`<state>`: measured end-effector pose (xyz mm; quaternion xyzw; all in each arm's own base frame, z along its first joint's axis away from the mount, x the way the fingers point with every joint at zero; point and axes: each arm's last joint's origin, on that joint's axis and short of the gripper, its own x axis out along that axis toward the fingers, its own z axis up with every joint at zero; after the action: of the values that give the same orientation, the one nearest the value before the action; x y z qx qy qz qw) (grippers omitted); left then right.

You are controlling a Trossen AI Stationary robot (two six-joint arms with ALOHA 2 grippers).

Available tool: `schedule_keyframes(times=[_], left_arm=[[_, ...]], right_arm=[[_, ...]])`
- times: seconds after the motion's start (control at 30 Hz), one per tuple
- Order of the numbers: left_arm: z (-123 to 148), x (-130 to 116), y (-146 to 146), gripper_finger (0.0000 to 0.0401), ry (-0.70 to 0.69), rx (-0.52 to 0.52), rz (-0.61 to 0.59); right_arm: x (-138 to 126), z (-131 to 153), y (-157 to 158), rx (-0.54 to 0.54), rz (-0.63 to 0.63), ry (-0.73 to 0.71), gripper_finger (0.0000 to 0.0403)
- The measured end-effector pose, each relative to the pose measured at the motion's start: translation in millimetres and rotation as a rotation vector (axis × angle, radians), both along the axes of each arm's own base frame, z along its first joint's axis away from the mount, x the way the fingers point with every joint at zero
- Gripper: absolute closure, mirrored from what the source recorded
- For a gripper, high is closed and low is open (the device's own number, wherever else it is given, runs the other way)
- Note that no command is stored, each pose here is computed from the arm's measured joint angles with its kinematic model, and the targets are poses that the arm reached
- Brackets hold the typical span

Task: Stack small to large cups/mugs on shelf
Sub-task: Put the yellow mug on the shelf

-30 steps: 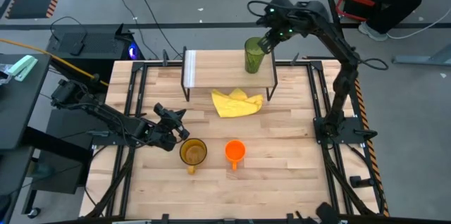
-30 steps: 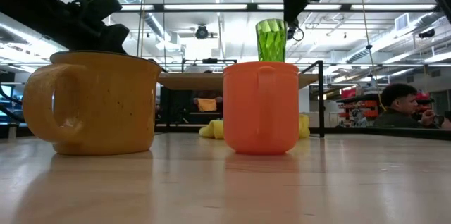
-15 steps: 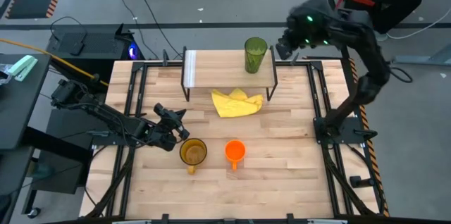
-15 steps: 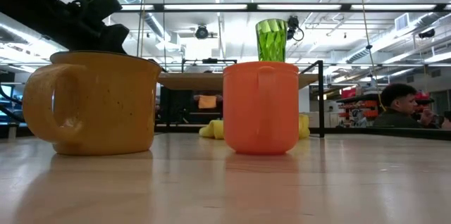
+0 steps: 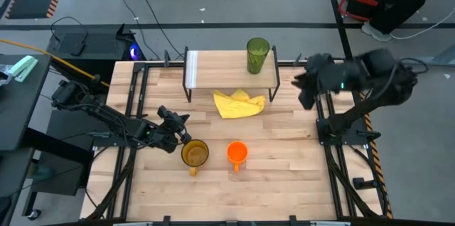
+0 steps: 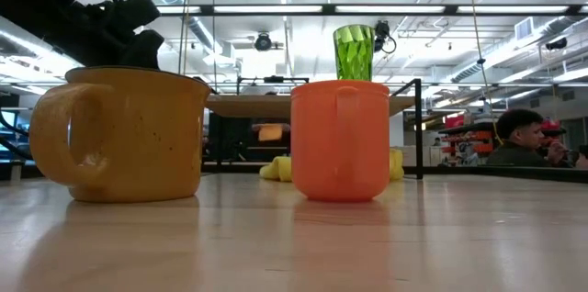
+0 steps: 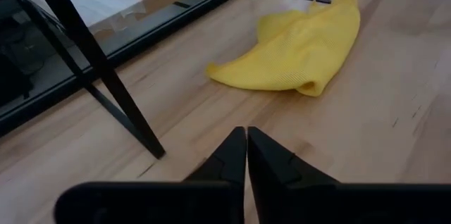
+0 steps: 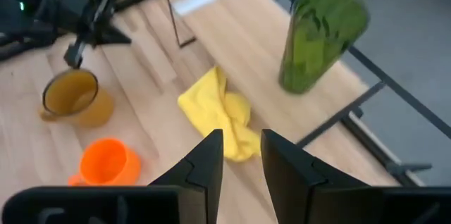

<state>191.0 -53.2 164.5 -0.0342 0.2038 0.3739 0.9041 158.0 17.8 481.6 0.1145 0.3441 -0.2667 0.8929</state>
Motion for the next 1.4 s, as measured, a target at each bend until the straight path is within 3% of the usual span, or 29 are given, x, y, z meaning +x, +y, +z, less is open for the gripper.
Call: schedule_keyframes(times=[0.17, 0.33, 0.43, 0.73, 0.83, 0.97, 1.1, 1.27, 1.4], left_arm=[[0, 0, 0, 0.0375, 0.000, -0.001, 0.000], [0, -1, -4, 0.0383, 0.007, -0.016, -0.031], [0, -2, -7, 0.0387, 0.008, -0.018, -0.050], [0, -4, -15, 0.0376, 0.008, -0.018, -0.091], [-1, -5, -17, 0.0378, 0.014, -0.032, -0.114], [-2, -5, -18, 0.0384, 0.040, -0.067, -0.158], [-3, -4, -20, 0.0387, 0.070, -0.084, -0.202], [-3, -5, -19, 0.0380, 0.099, -0.049, -0.216], [-3, -7, -22, 0.0372, 0.077, -0.083, -0.210]], right_arm=[[-1, -40, 22, -0.014, -0.054, 0.045, 0.0298], [1, -97, 49, 0.031, -0.112, 0.129, 0.0298], [3, -131, 67, -0.007, -0.127, 0.136, 0.0298], [7, -221, 128, -0.074, 0.072, -0.219, 0.0298], [3, -248, 137, -0.109, 0.093, -0.340, 0.0298], [-3, -283, 136, -0.064, 0.083, -0.400, 0.0298], [-6, -301, 132, -0.039, 0.071, -0.420, 0.0298], [-6, -303, 131, -0.057, 0.069, -0.429, 0.0298], [-6, -302, 131, -0.074, 0.078, -0.423, 0.0298]])
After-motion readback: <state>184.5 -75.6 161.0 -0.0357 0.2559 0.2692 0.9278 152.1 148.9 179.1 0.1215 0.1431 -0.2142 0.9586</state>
